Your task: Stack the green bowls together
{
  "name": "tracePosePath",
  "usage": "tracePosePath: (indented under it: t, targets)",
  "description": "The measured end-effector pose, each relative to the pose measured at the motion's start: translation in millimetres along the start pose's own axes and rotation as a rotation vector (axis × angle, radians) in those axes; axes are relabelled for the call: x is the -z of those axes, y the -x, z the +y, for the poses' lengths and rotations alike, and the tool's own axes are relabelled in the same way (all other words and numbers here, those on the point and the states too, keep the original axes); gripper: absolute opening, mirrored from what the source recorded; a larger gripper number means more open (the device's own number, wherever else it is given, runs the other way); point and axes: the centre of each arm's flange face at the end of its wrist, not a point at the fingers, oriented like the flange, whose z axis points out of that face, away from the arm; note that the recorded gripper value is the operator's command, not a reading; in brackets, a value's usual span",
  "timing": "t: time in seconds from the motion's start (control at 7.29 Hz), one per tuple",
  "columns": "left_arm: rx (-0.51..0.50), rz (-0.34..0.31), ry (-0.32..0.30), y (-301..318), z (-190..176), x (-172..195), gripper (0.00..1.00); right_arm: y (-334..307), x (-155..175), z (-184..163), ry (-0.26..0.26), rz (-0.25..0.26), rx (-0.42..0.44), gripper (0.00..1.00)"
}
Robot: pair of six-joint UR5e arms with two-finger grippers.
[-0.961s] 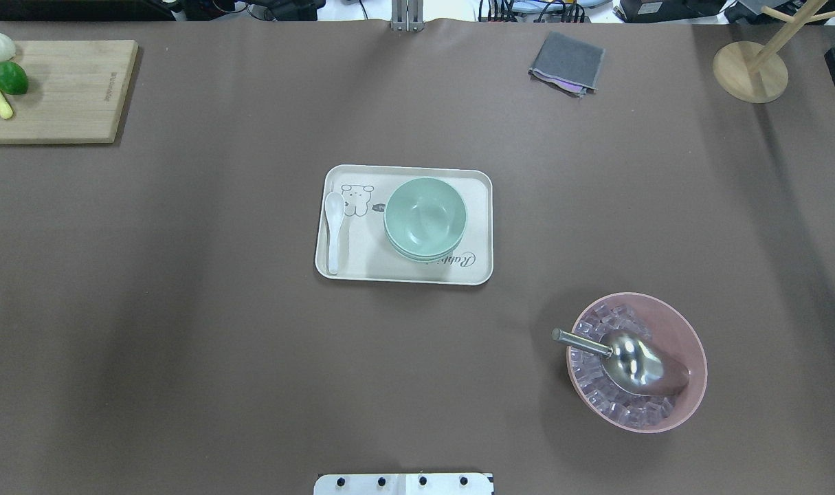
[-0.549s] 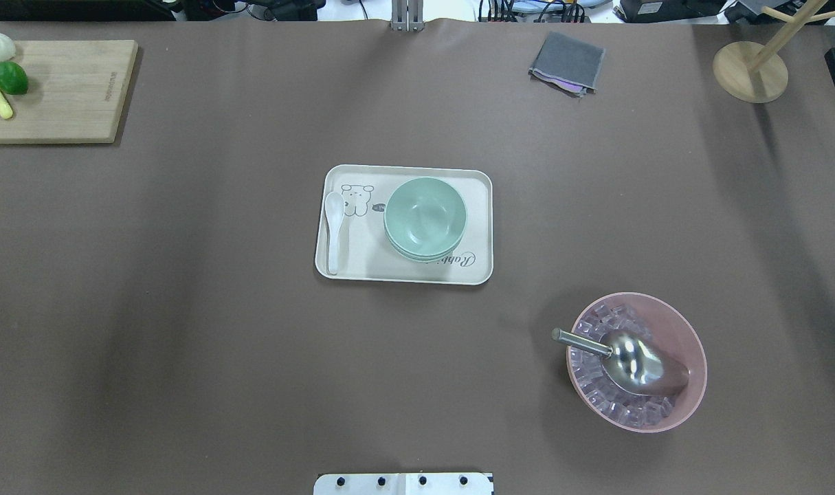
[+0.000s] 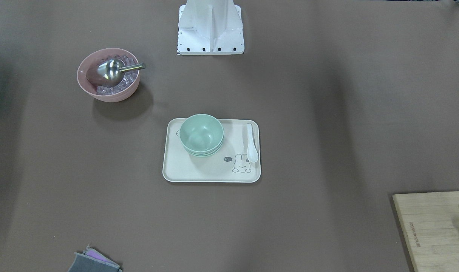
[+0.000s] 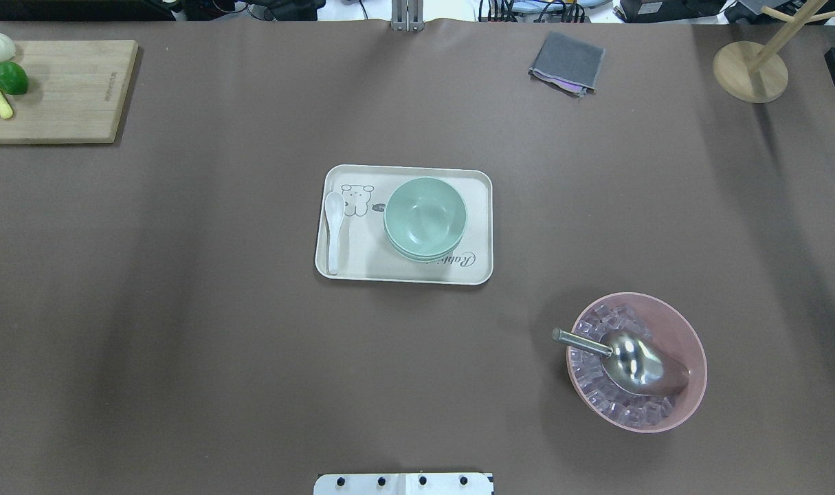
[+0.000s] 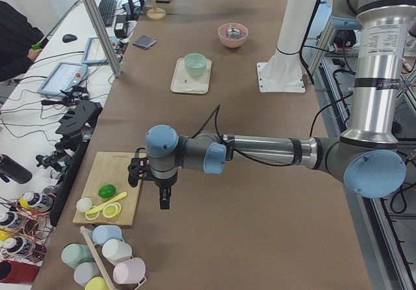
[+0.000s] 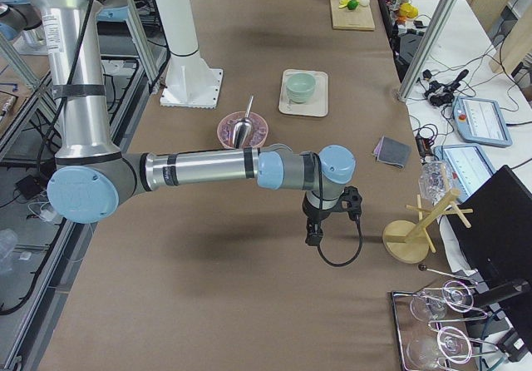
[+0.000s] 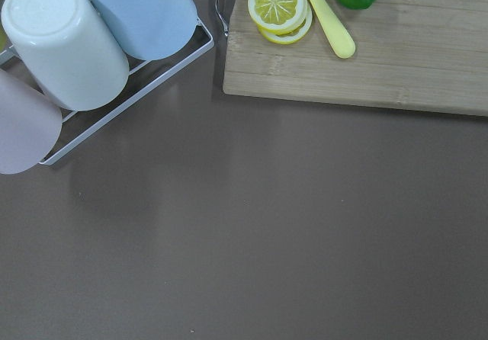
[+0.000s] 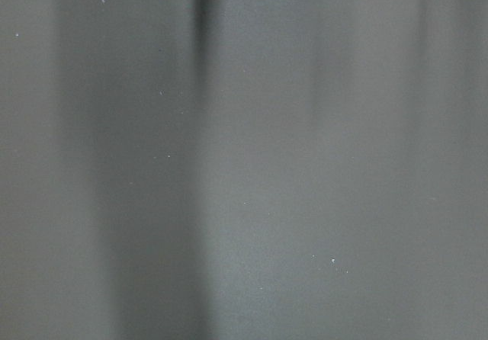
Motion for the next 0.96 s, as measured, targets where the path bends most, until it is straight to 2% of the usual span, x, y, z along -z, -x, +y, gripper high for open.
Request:
tracePosePath:
  t: [0.55,0.96]
  targets:
    - [0.0,0.0,0.001,-1,0,0,0.98,-14,-14,4,0.029,-0.001,-0.028,1.0]
    - [0.002,0.0,-0.001,-1,-1,0,0.98,-15,-15,4,0.03,-0.001,-0.031,1.0]
